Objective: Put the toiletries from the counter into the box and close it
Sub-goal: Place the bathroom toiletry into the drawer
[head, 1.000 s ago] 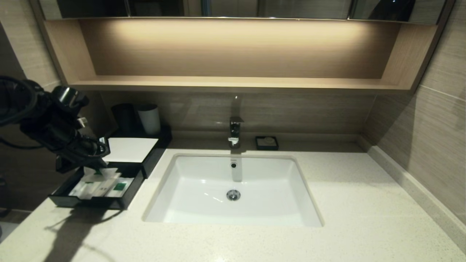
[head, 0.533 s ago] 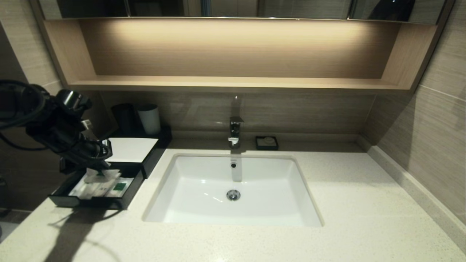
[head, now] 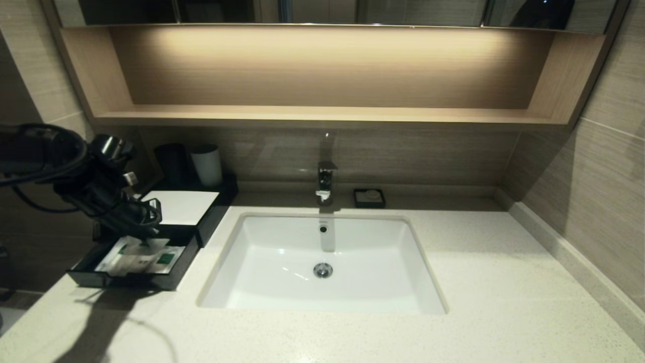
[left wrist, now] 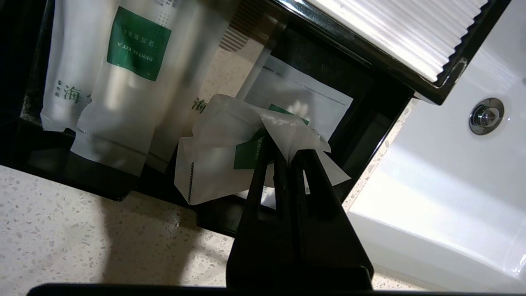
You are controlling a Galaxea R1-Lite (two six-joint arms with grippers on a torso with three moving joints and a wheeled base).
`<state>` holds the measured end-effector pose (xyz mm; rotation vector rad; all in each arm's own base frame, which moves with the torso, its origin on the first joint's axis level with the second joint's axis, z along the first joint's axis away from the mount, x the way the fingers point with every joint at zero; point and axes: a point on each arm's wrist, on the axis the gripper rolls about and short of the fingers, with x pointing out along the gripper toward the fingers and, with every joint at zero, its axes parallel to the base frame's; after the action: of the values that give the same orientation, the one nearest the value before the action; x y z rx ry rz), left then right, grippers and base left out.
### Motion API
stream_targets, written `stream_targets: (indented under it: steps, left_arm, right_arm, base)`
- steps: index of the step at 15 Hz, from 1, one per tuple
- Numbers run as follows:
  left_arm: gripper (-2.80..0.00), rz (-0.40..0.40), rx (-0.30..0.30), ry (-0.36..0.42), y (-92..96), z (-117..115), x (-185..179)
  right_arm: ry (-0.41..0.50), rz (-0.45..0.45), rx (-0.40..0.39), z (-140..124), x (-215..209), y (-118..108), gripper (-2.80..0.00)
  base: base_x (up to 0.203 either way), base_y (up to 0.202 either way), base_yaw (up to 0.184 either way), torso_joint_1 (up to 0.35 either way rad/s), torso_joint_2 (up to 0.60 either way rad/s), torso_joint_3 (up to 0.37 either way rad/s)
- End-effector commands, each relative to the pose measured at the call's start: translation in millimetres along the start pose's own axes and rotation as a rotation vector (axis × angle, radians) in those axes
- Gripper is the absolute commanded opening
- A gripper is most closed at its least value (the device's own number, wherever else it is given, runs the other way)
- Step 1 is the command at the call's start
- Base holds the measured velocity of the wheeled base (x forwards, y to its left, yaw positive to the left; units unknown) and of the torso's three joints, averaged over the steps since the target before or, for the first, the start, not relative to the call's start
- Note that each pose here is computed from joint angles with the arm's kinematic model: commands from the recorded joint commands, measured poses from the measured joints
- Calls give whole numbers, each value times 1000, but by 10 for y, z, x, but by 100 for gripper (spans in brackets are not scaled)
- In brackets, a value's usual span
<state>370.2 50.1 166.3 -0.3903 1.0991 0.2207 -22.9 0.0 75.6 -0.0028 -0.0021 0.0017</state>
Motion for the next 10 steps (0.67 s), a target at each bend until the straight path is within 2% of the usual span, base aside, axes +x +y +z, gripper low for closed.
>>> stream_targets:
  steps: [1, 8, 10]
  left_arm:
    - [-280, 7, -4, 24, 10, -6, 84]
    - [-280, 14, -4, 33, 15, -10, 126]
    - [-280, 37, -4, 41, 25, -12, 182]
  right_arm:
    - [1, 0, 0, -4, 1, 0, -280]
    - [1, 0, 0, -4, 1, 0, -280]
    - [1, 0, 0, -4, 1, 0, -280]
  base:
    - [0, 0, 0, 0, 0, 0]
    - [0, 0, 0, 0, 0, 0]
    - [0, 0, 0, 0, 0, 0]
